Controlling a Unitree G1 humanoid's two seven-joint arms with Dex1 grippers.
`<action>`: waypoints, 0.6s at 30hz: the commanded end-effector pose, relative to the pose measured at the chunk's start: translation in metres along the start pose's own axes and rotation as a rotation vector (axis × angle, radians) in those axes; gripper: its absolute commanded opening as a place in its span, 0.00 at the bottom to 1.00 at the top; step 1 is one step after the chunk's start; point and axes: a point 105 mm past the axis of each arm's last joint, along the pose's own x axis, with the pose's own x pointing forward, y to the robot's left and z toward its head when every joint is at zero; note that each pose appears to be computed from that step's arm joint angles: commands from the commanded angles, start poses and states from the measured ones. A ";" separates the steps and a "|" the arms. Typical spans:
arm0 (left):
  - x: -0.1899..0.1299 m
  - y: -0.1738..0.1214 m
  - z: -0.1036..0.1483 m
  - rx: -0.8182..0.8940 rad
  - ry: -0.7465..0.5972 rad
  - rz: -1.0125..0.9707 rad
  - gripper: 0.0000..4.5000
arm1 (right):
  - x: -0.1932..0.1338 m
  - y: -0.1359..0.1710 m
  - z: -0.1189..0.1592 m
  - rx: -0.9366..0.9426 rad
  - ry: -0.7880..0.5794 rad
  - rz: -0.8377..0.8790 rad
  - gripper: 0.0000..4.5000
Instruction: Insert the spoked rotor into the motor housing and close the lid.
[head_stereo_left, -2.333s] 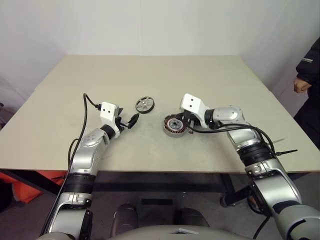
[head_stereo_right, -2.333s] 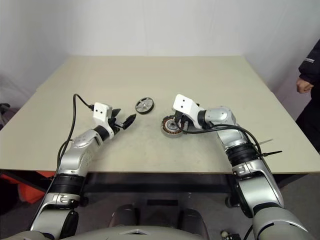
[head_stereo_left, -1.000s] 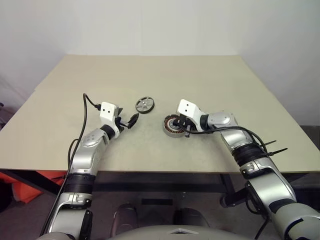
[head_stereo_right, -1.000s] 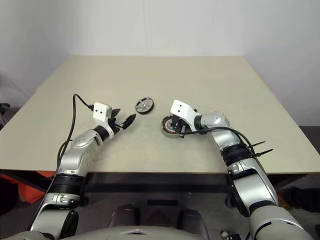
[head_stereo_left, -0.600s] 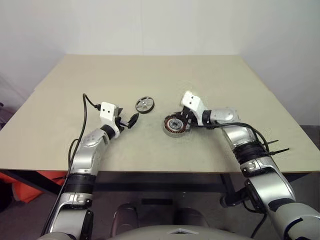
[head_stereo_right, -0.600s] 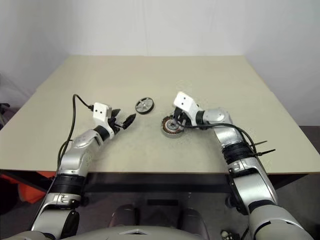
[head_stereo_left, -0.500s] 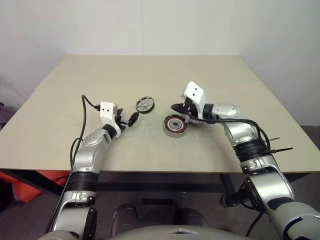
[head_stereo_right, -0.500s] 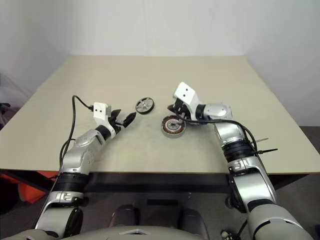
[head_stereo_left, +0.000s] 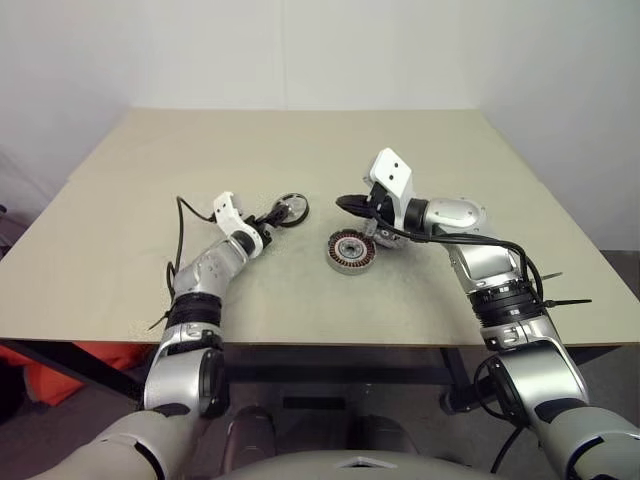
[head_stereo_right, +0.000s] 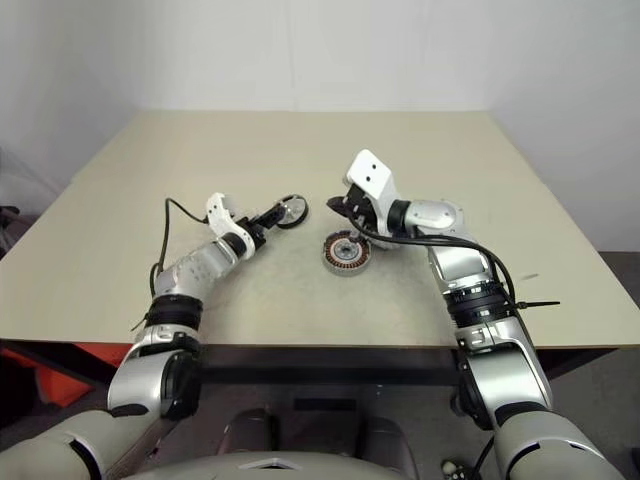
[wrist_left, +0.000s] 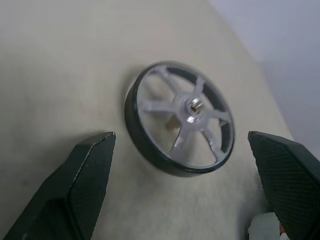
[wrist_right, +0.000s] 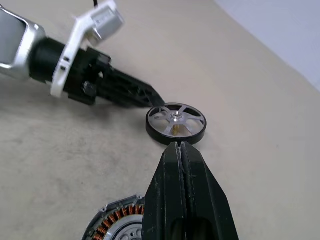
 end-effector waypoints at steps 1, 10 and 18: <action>0.007 -0.004 0.004 -0.058 0.002 0.011 1.00 | -0.006 -0.010 0.019 -0.030 -0.058 -0.043 0.00; 0.020 -0.029 -0.001 -0.234 0.033 -0.092 1.00 | -0.004 -0.011 0.018 -0.043 -0.054 -0.050 0.00; 0.026 -0.038 -0.007 -0.268 0.045 -0.119 1.00 | -0.003 -0.010 0.017 -0.050 -0.049 -0.051 0.00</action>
